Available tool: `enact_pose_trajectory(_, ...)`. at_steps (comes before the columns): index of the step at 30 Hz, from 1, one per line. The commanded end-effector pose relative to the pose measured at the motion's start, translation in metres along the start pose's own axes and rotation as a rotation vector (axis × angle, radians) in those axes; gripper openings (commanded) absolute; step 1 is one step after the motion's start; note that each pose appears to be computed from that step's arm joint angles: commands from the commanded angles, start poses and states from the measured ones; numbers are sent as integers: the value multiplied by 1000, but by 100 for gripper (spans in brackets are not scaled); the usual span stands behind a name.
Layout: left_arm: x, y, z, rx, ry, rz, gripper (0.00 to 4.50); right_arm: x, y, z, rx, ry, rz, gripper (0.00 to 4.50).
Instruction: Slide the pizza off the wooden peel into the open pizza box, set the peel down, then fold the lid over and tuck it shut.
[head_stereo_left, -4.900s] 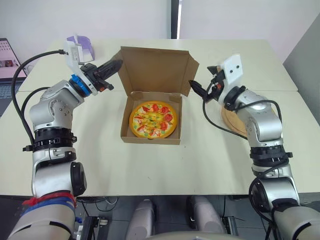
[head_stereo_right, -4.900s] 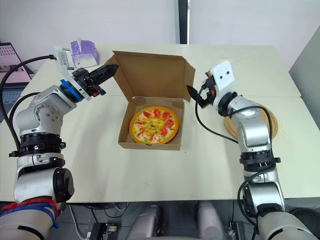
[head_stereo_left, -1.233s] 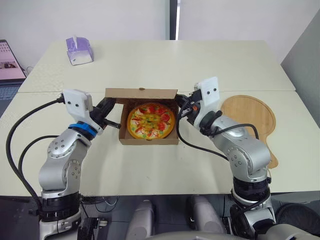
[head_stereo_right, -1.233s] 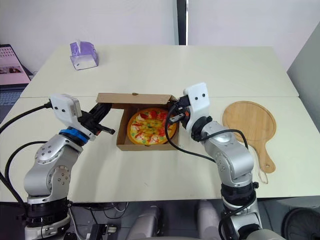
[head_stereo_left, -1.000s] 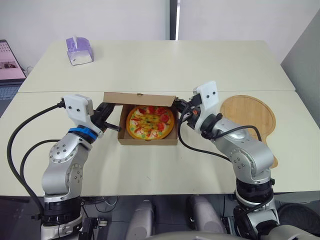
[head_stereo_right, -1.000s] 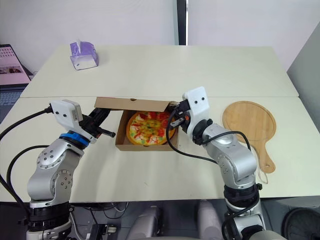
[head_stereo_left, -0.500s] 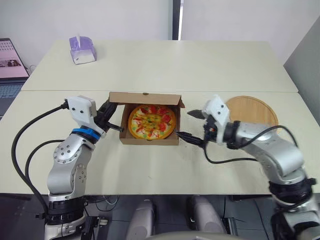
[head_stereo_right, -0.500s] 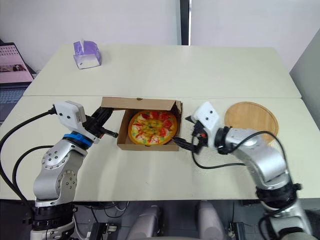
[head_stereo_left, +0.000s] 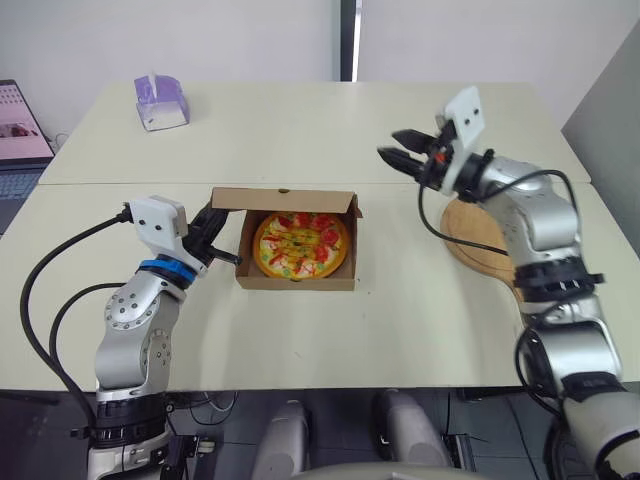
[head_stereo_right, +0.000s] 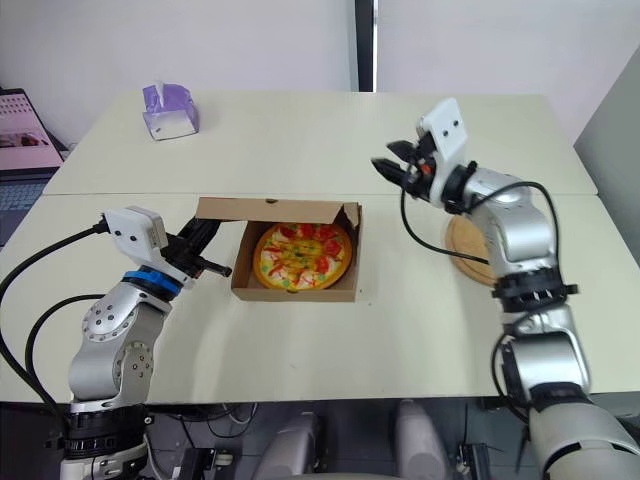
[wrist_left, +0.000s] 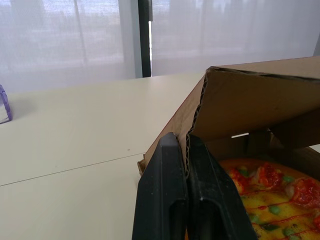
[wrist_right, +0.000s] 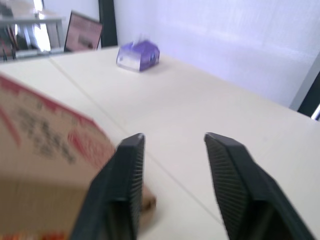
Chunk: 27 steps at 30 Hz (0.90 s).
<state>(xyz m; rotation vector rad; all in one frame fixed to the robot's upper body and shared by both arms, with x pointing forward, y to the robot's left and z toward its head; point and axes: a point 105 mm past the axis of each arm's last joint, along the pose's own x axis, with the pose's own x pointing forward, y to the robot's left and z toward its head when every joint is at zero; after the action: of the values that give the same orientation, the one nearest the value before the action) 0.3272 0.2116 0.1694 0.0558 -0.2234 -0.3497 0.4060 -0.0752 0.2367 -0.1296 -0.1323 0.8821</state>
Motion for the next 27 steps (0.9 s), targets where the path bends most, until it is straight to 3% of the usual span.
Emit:
enact_pose_trajectory(1,-1,4,5,28,-20,13,0,11,17,2,38,-53,70,46)
enact_pose_trajectory(3,-2,5,5,30,-22,14,0,13,26,-6,61,-41,103,3)
enact_pose_trajectory(15,-7,-6,-4,23,31,-65,0,4,56,-25,126,10,217,3)
enact_pose_trajectory(19,-14,-3,-6,20,56,-68,89,0,68,-36,92,52,258,0)
enact_pose_trajectory(27,-38,0,-10,21,133,-100,351,-3,72,-46,58,93,266,0)
